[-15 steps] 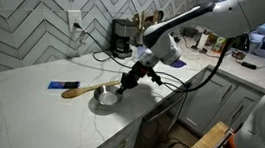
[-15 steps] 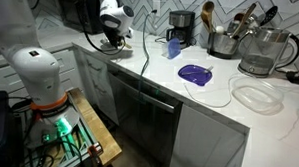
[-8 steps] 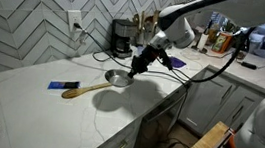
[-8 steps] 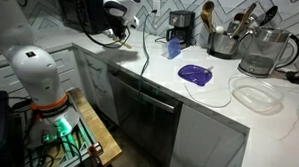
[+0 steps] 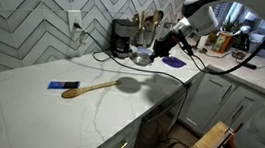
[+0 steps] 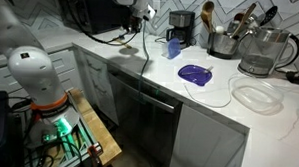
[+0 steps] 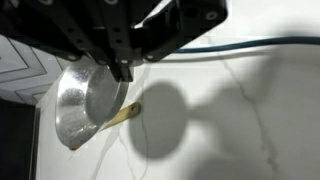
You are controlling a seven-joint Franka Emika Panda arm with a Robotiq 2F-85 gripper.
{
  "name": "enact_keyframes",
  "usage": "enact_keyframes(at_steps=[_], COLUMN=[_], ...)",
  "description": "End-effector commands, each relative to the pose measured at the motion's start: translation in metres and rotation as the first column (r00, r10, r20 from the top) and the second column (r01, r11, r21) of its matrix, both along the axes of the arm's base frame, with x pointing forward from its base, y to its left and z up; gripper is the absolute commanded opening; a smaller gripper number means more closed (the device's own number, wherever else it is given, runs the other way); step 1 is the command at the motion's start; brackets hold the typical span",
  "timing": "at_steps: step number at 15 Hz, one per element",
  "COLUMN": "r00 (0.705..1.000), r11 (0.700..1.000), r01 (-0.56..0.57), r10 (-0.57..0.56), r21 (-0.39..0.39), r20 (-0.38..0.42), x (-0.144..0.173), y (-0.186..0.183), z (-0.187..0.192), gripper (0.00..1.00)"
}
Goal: Pick up the silver bowl and put it on the right side of the kitchen counter
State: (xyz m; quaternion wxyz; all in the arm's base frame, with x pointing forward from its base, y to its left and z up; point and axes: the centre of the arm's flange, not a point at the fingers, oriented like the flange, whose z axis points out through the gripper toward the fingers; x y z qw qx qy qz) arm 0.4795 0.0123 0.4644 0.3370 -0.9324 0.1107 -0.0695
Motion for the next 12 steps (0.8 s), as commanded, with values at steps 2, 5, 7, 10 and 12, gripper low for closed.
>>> enact_keyframes(at_steps=[2, 5, 7, 10, 12], r00=[0.98, 0.947, 0.955, 0.941, 0.94], r11=[0.98, 0.94, 0.951, 0.934, 0.933], r01=[0.198, 0.316, 0.293, 0.336, 0.338], r10=[-0.198, -0.321, -0.295, -0.338, -0.341], r21=[-0.037, -0.127, -0.101, -0.122, -0.122], r20=[-0.017, -0.023, -0.002, 0.003, 0.001], x=[-0.015, -0.014, -0.007, -0.009, -0.009], y=[-0.067, -0.105, -0.104, -0.116, -0.116], z=[0.007, -0.001, 0.002, -0.002, -0.002], gripper=[0.0, 0.0, 0.02, 0.02, 0.02])
